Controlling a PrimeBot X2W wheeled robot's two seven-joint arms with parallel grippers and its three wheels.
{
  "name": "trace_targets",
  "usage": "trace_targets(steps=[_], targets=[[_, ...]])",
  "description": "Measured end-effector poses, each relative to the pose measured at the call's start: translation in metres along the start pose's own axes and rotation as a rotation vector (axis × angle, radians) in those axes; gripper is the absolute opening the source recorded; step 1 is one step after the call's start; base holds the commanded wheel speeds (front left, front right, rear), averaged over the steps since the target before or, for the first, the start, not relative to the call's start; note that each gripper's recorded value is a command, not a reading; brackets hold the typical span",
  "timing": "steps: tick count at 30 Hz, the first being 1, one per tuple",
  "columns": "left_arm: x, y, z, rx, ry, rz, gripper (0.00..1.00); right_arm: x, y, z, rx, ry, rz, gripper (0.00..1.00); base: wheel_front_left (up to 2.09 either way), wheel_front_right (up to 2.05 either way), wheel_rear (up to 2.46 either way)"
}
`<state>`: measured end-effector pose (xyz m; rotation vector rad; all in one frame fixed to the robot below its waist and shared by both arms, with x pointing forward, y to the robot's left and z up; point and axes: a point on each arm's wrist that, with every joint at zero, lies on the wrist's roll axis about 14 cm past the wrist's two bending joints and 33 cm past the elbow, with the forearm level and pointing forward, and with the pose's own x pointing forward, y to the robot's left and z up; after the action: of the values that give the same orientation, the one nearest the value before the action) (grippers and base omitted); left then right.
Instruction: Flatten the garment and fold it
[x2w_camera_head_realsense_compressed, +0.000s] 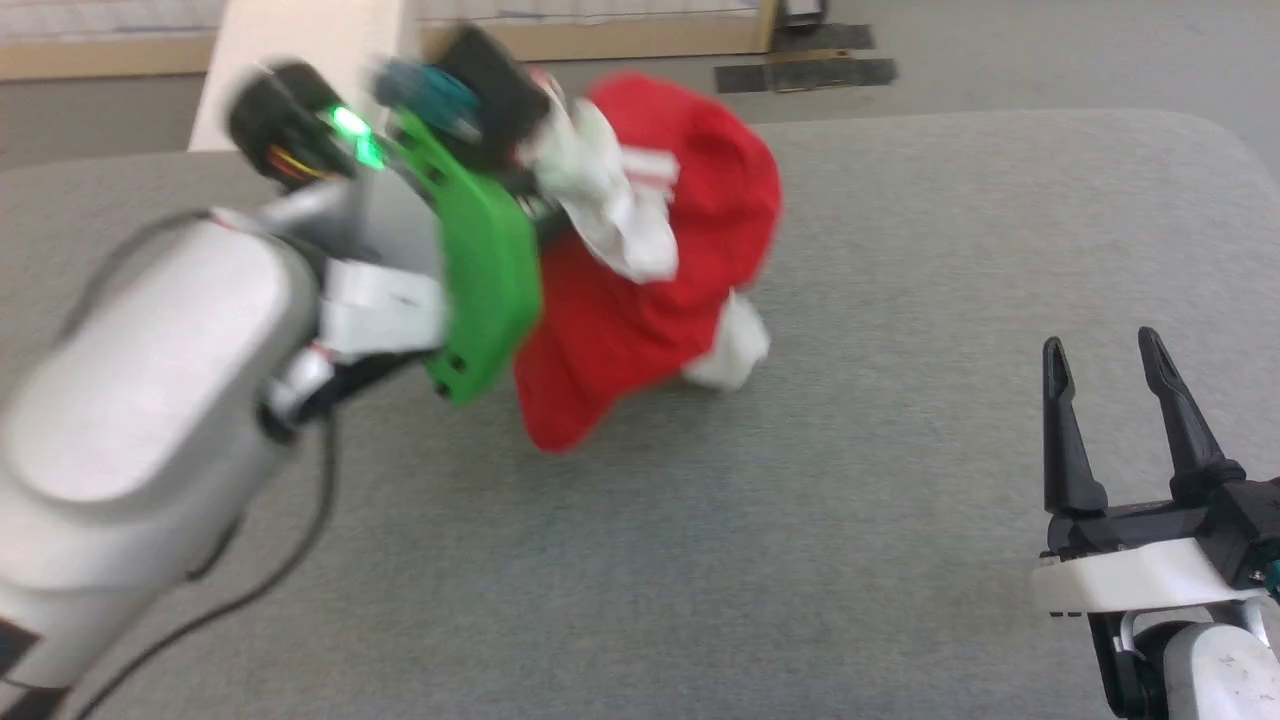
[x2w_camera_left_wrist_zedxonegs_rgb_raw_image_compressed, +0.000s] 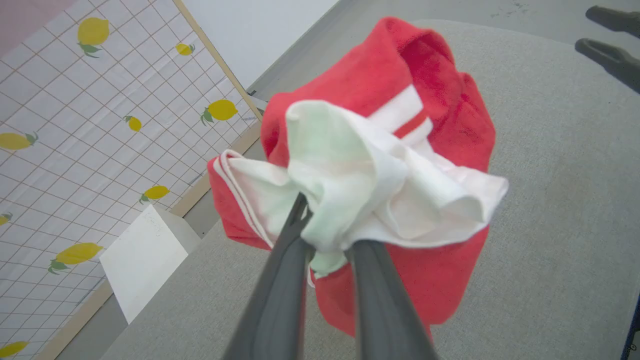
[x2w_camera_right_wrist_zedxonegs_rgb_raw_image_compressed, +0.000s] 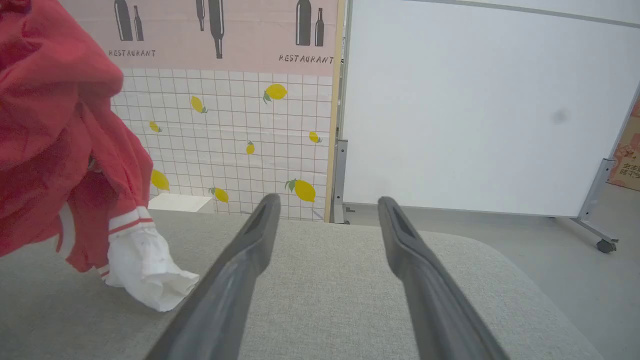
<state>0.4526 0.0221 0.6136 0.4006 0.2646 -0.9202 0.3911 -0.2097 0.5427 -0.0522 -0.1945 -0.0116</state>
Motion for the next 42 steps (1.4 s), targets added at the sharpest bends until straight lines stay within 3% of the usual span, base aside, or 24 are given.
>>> trace_targets(steps=[6, 15, 20, 21, 22, 27, 30, 38, 42], targets=[[0.043, -0.05, -0.047, -0.015, 0.154, -0.162, 0.0, -0.014, -0.022, 0.005, -0.012, 0.001, -0.067, 1.0, 0.0, 0.0, 0.0], [0.064, -0.121, -0.178, -0.114, 0.512, -0.34, 0.0, -0.018, -0.034, -0.009, -0.019, 0.047, -0.103, 1.0, 0.0, 0.0, 0.0], [0.069, -0.136, -0.186, -0.142, 0.517, -0.364, 0.0, -0.019, -0.038, -0.011, -0.023, 0.055, -0.113, 1.0, 0.0, 0.0, 0.0], [0.07, -0.137, -0.186, -0.136, 0.508, -0.359, 0.33, -0.019, -0.038, -0.011, -0.023, 0.053, -0.114, 1.0, 0.0, 0.0, 0.0], [0.07, -0.137, -0.184, -0.12, 0.496, -0.353, 1.0, -0.019, -0.038, -0.01, -0.023, 0.051, -0.114, 1.0, 0.0, 0.0, 0.0], [0.074, -0.137, -0.164, -0.1, 0.331, -0.311, 1.0, -0.019, -0.036, -0.003, -0.018, 0.028, -0.107, 1.0, 0.0, 0.0, 0.0], [0.076, -0.119, -0.132, -0.093, 0.161, -0.222, 1.0, -0.022, -0.033, 0.001, -0.015, 0.017, -0.1, 1.0, 0.0, 0.0, 0.0], [0.043, -0.076, -0.057, -0.084, -0.272, 0.096, 1.0, -0.028, -0.021, 0.012, -0.007, -0.012, -0.065, 1.0, 0.0, 0.0, 0.0], [0.009, -0.037, -0.043, -0.08, -0.419, 0.346, 1.0, -0.026, -0.013, 0.021, 0.001, -0.043, -0.039, 1.0, 0.0, 0.0, 0.0]])
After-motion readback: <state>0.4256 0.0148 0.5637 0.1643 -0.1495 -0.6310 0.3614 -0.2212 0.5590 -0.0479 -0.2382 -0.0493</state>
